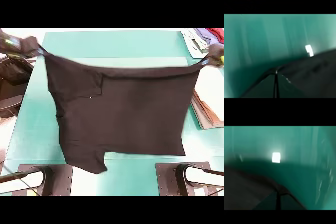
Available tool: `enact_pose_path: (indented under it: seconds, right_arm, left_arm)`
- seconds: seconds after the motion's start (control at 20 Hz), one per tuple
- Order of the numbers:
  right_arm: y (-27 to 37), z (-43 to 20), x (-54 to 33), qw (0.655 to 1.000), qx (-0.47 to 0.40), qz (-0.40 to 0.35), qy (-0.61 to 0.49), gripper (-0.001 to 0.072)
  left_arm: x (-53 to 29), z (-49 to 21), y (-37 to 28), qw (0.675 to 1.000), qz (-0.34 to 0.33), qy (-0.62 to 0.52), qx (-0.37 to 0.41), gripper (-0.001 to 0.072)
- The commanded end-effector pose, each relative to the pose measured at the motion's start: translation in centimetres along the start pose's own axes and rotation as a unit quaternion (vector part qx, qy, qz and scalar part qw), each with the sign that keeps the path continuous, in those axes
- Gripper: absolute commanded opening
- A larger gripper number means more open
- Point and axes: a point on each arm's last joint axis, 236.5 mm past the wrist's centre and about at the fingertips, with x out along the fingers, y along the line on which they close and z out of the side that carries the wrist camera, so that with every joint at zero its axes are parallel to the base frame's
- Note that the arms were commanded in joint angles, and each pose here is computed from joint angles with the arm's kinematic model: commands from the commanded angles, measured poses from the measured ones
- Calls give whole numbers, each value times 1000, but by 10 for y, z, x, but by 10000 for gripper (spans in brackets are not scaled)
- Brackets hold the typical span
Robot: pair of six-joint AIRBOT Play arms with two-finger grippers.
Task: Fold the shirts.
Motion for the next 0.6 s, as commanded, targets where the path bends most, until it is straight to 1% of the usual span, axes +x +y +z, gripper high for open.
enact_pose_path:
  seconds: [0.0,0.15,0.25,0.4,0.55]
  right_arm:
    - [-22,-4,80,997,17,-16,80,12]
    - [-27,22,98,997,15,-12,68,12]
    - [-27,38,100,998,7,-11,54,12]
    - [-28,31,100,997,-12,-11,69,12]
    - [-39,2,107,994,-5,-14,107,12]
  left_arm:
    - [82,-28,46,996,2,71,-53,21]
    - [107,-12,66,997,15,34,-66,21]
    - [108,-10,69,998,20,30,-56,22]
    - [104,-46,73,994,27,105,-21,22]
    - [110,-91,78,984,22,176,-31,22]
